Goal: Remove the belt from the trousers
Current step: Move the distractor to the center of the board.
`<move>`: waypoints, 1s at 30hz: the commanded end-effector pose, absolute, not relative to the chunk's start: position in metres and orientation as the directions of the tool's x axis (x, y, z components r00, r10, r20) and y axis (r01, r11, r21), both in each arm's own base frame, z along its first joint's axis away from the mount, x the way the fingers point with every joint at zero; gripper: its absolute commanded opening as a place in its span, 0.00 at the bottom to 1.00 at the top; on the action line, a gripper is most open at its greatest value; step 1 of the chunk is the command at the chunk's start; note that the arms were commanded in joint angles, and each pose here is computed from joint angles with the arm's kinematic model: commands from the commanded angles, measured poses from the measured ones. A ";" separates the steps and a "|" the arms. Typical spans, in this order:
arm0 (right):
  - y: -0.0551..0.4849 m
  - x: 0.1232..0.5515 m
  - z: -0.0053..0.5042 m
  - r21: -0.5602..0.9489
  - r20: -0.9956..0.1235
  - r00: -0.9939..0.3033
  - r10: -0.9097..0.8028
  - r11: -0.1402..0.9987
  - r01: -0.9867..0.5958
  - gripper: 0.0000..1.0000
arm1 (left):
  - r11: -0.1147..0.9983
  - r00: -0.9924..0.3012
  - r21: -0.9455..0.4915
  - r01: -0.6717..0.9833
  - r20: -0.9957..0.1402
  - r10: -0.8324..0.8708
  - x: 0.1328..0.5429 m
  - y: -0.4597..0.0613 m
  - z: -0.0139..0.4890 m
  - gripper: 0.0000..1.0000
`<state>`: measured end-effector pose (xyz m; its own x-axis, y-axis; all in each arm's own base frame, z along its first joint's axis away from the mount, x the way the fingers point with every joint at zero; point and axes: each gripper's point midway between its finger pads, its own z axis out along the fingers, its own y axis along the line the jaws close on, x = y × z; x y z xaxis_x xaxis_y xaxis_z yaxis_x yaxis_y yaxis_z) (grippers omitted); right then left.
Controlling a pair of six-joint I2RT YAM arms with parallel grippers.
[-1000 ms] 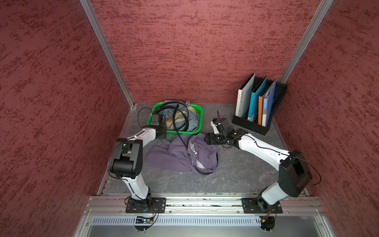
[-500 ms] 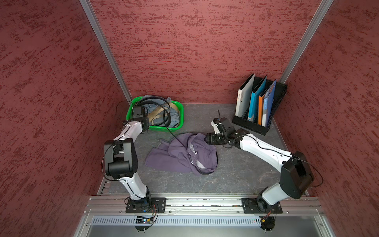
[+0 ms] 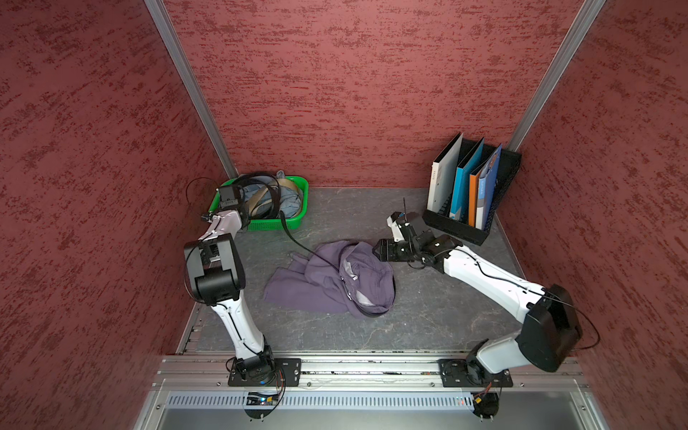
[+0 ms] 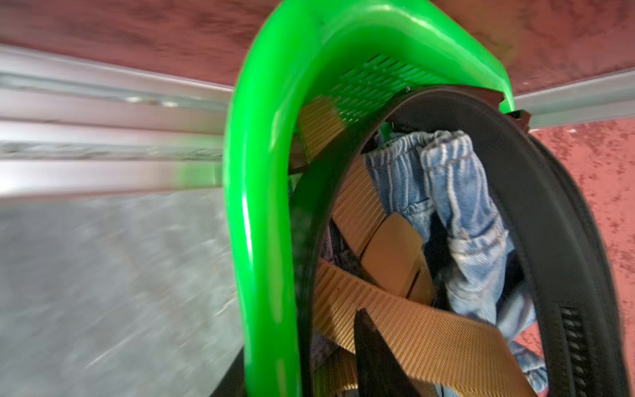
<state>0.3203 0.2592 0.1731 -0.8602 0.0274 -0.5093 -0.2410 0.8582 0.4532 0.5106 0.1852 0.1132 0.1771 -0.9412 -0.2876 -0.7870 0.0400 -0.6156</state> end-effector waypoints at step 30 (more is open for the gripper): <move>0.238 0.282 0.176 0.444 -0.519 -0.848 -0.110 0.813 -0.377 0.61 | 0.804 -0.826 -0.577 -0.142 -0.378 -0.418 0.440 -0.153 0.261 1.00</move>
